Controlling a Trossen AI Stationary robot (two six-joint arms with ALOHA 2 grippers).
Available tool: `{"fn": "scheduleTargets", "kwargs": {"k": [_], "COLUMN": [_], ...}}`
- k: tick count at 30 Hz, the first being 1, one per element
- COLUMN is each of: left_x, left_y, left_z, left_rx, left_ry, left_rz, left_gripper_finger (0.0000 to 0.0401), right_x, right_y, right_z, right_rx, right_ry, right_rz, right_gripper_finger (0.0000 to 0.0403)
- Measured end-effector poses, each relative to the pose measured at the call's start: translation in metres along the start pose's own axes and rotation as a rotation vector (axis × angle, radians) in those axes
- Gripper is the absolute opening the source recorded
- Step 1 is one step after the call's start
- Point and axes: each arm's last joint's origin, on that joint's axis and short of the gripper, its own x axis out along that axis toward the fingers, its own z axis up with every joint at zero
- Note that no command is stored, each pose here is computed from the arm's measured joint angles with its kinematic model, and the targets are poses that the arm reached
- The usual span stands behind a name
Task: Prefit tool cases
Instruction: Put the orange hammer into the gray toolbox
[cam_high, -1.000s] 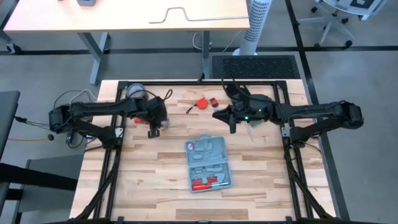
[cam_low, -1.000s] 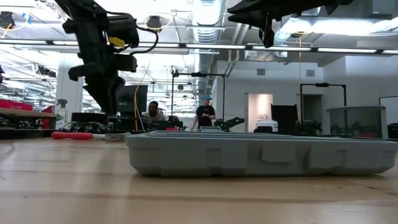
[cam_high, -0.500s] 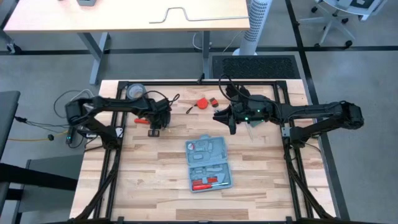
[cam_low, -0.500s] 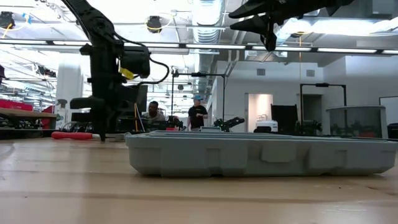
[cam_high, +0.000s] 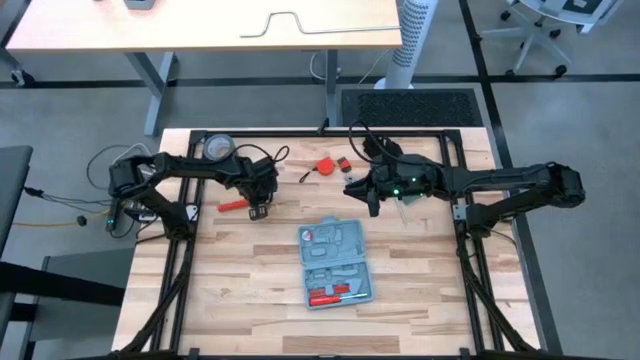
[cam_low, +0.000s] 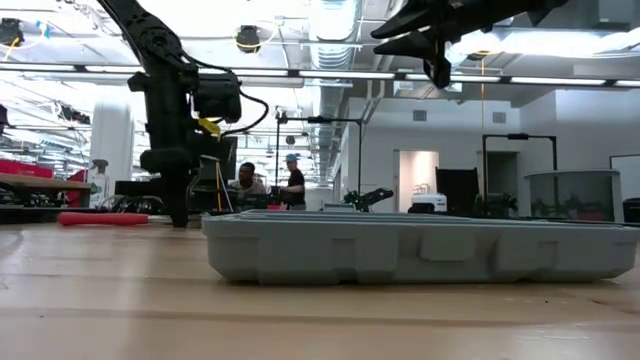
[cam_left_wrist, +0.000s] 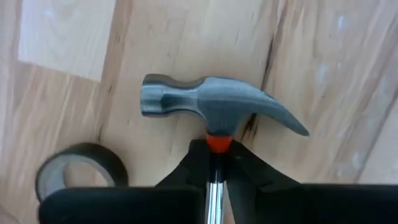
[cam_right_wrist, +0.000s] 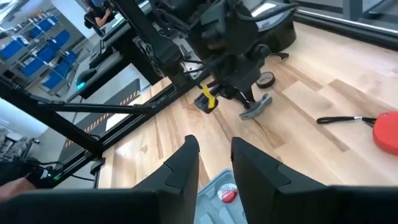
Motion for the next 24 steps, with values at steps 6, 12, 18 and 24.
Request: {"fn": "scheduleTargets", "kwargs": {"k": [6, 12, 18, 24], "left_x": [-0.032, -0.066, -0.073, -0.062], "left_y": [-0.005, -0.026, -0.073, -0.117], "left_z": [-0.002, 0.002, 0.015, 0.031], "left_rx": [-0.117, -0.179, -0.184, -0.24], "left_ry": [-0.136, -0.34, -0.462, -0.538], "left_rz": [-0.065, -0.136, -0.238, -0.312], "left_gripper_finger": [0.0023, 0.0023, 0.0023, 0.0023], "right_x": [-0.002, -0.002, -0.009, -0.033], "right_y": [0.005, 0.006, 0.006, 0.006], "right_z": [-0.005, -0.014, -0.012, -0.013], "right_rx": [0.011, 0.027, 0.034, -0.003], "right_ry": [0.022, 0.068, 0.062, -0.02], "right_rz": [0.0, -0.069, -0.084, -0.122], "right_gripper_finger": [0.0075, 0.006, 0.0059, 0.0059]}}
